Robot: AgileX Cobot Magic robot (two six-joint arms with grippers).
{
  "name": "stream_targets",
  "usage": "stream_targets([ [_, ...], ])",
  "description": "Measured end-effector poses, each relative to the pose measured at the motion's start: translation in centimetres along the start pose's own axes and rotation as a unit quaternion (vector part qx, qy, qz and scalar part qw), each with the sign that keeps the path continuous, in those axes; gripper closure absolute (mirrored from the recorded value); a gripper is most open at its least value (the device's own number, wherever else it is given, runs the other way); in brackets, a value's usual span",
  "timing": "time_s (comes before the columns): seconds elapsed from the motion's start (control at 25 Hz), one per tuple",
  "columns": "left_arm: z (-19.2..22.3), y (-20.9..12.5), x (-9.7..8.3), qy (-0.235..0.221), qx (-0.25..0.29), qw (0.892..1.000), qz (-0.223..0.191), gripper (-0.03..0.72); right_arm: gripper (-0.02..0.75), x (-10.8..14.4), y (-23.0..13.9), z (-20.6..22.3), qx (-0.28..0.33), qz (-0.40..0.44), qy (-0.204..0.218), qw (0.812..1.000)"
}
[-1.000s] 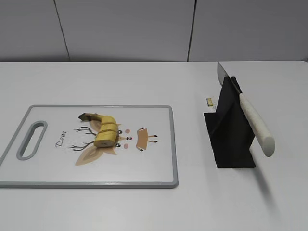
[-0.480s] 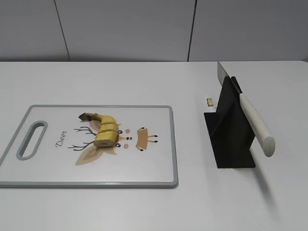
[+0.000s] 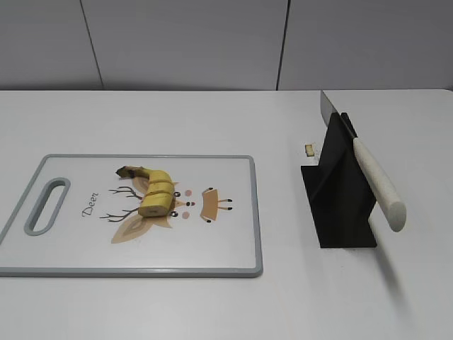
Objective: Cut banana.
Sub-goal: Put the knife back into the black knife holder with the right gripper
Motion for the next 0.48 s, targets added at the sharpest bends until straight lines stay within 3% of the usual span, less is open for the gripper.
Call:
stream_targets([
  [0.48, 0.0, 0.01, -0.02, -0.001, 0.0, 1.0, 0.0, 0.136, 0.166, 0.0, 0.0, 0.0, 0.0, 0.0, 0.0, 1.0],
])
Point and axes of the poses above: a point on each arm's last joint axis where the gripper is mounted, z pointing out along that axis toward the gripper, x along the wrist's bending axis when the last joint is at zero, y = z × x, the point moved 10 cm from there along z, pointing out along that axis toward the gripper, and after that the axes turned 10 degrees about z, right-handed, at the moved point
